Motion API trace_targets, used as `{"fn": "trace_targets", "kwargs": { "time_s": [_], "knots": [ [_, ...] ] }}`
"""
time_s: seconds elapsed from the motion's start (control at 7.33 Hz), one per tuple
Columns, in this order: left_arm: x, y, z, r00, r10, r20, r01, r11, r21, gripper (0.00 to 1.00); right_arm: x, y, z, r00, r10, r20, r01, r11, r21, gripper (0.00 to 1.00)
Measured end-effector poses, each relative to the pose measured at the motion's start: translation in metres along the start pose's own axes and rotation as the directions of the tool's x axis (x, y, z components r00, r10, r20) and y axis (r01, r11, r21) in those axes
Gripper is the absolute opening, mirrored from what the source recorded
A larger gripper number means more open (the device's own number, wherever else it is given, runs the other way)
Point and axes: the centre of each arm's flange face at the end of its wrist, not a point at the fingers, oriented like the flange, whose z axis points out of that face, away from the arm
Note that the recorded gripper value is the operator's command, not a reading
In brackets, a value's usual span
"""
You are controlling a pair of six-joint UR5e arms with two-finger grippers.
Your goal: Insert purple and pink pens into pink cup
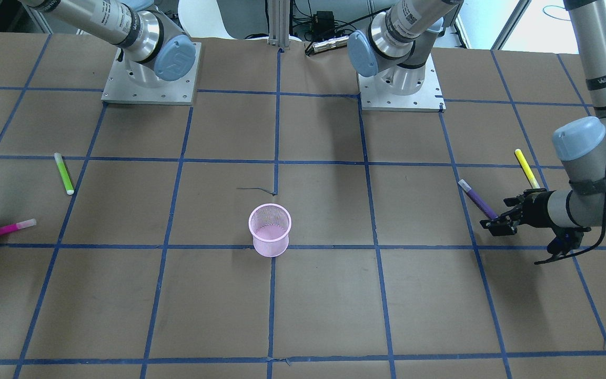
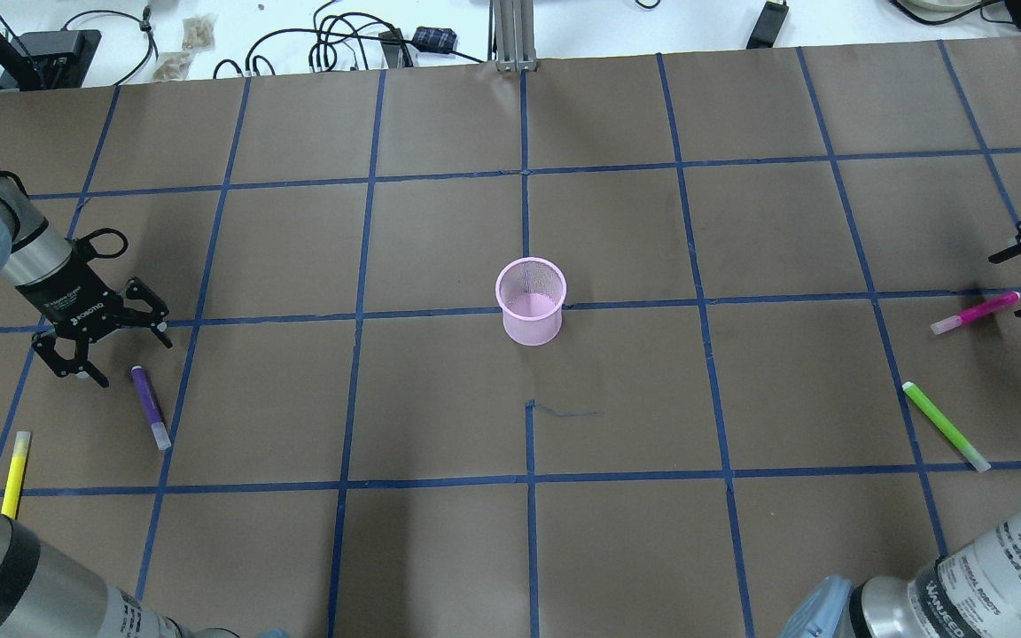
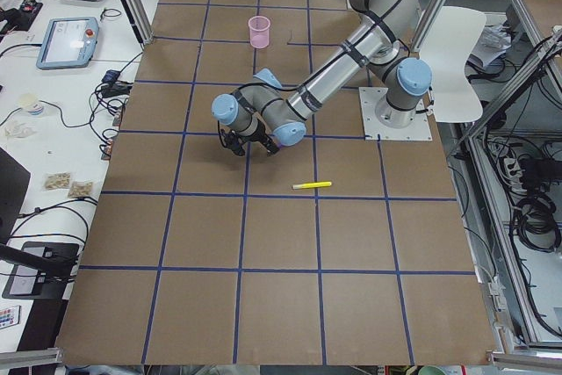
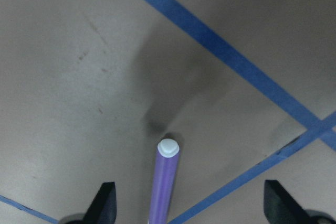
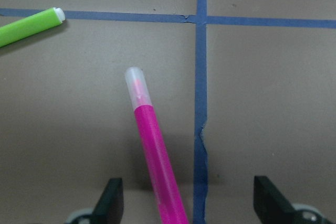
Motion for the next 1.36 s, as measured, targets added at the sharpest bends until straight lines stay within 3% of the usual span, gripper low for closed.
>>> {"fn": "trace_targets", "kwargs": {
  "time_s": [0.14,0.27,0.55,0.82,1.09,1.23,1.36],
  "knots": [
    [0.0,0.0,0.002,1.0,0.001,0.003,-0.001,1.0,-0.002,0.72,-0.001,0.004,0.004,1.0,-0.02,0.012,0.02,1.0,-0.002,0.88],
    [-0.001,0.0,0.003,1.0,0.007,0.005,-0.007,1.0,-0.003,0.65,-0.002,0.006,0.005,0.999,-0.047,0.024,0.047,0.999,-0.01,0.8],
    [-0.002,0.0,0.004,0.999,0.033,0.006,-0.033,0.999,-0.006,0.64,-0.002,0.008,0.006,0.996,-0.085,0.033,0.086,0.996,-0.017,0.28],
    [-0.012,-0.004,0.006,1.0,0.025,-0.001,-0.025,1.0,-0.012,0.65,-0.002,0.009,0.006,0.995,-0.095,0.029,0.095,0.995,-0.028,0.28],
    [-0.02,-0.009,0.012,1.0,0.014,-0.009,-0.014,1.0,-0.026,0.65,-0.001,0.009,0.007,0.995,-0.097,0.027,0.098,0.995,-0.032,0.06],
    [-0.021,-0.01,0.016,1.0,0.013,-0.013,-0.013,0.999,-0.035,0.56,-0.002,0.009,0.007,0.995,-0.096,0.029,0.097,0.995,-0.032,0.01],
    [-0.02,-0.011,0.017,1.0,0.013,-0.017,-0.014,0.999,-0.039,0.34,-0.002,0.008,0.006,0.995,-0.094,0.03,0.095,0.995,-0.031,0.0]
  ]
}}
